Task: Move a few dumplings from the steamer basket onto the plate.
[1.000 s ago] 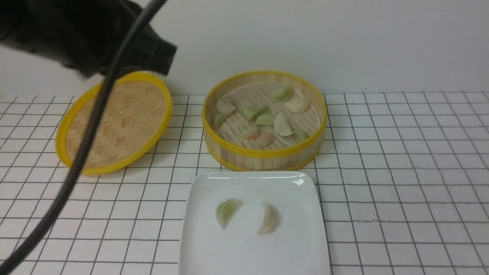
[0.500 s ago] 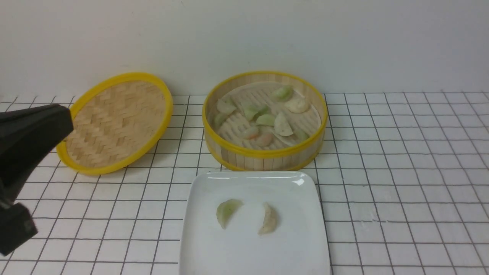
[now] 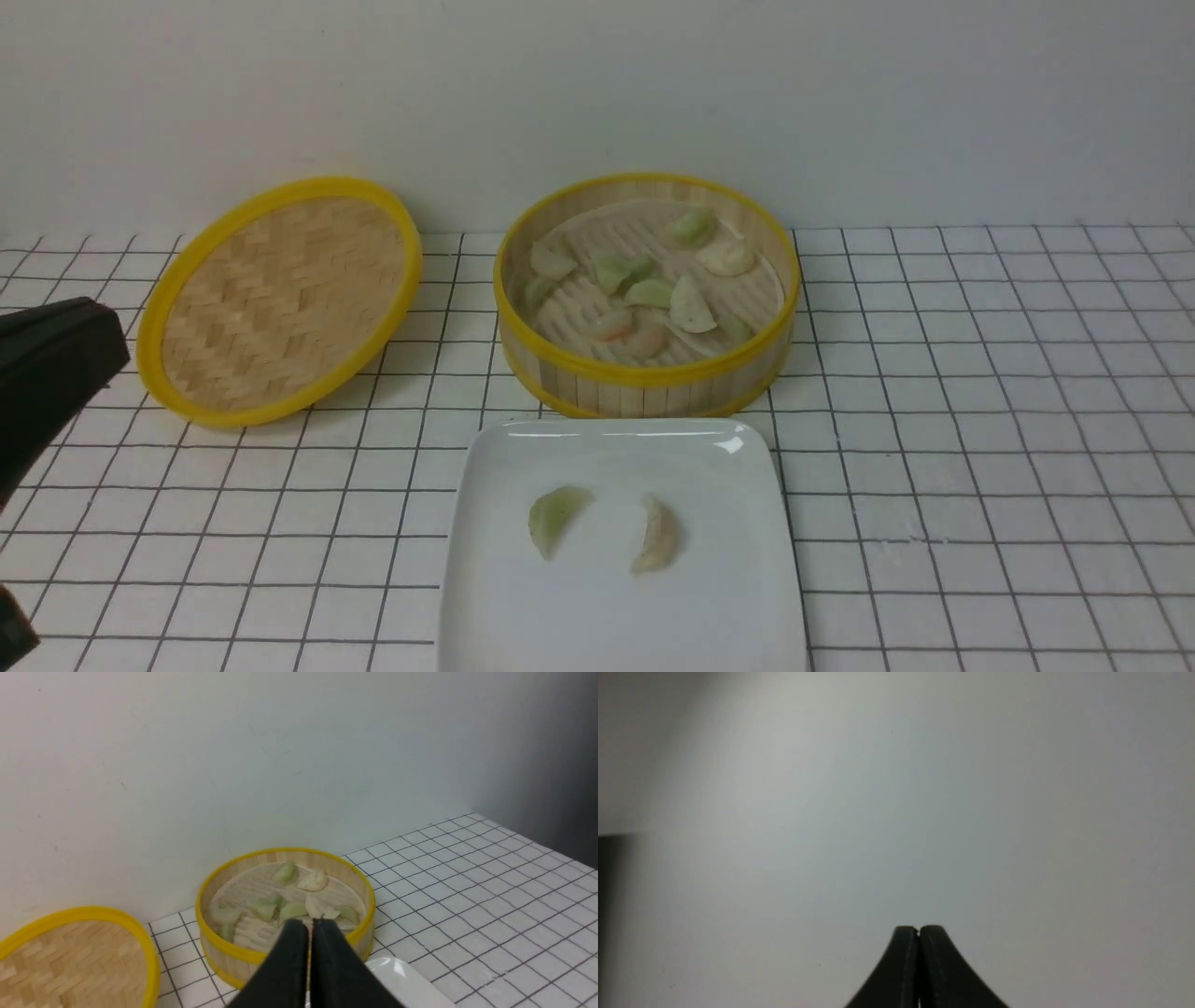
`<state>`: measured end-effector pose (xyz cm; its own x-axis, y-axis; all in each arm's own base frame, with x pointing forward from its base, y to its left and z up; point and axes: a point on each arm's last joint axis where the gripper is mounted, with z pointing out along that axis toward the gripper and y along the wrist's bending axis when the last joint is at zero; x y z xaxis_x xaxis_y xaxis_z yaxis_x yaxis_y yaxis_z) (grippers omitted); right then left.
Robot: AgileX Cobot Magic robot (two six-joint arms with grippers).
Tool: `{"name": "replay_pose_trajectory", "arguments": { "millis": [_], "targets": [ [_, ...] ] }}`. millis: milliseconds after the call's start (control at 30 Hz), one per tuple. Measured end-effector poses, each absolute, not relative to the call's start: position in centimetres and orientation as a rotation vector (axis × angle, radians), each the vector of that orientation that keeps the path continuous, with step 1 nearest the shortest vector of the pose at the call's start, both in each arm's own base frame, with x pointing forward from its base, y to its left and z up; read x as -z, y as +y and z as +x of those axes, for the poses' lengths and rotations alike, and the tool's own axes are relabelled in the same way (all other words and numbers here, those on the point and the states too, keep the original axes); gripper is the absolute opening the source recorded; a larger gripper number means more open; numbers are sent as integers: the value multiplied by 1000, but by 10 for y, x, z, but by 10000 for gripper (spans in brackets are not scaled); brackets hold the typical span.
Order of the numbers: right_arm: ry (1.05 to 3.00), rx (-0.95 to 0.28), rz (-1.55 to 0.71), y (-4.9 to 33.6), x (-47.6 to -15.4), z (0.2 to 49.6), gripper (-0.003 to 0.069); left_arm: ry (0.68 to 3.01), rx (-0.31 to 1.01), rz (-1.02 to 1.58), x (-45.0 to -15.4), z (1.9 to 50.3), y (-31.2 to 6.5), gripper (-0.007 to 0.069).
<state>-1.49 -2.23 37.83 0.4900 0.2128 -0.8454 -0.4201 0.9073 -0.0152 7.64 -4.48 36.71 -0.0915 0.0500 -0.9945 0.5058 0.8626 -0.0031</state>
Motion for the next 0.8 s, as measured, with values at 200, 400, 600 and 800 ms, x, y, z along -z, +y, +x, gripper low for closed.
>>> {"name": "replay_pose_trajectory", "arguments": {
  "millis": [200,400,600,800],
  "targets": [
    [988,-388,-232,-22,-378,-15,-15,1658,267,350,-330,65,-26,-6],
    [989,-388,-232,-22,-378,-15,-15,1721,100,188,-247,48,-8,-6],
    [991,-388,-233,-22,-377,-14,-15,1904,5,78,-172,51,-2,-6],
    [992,-387,-233,-22,-377,-14,-15,1891,-13,54,-170,52,-1,-6]
  ]
}}
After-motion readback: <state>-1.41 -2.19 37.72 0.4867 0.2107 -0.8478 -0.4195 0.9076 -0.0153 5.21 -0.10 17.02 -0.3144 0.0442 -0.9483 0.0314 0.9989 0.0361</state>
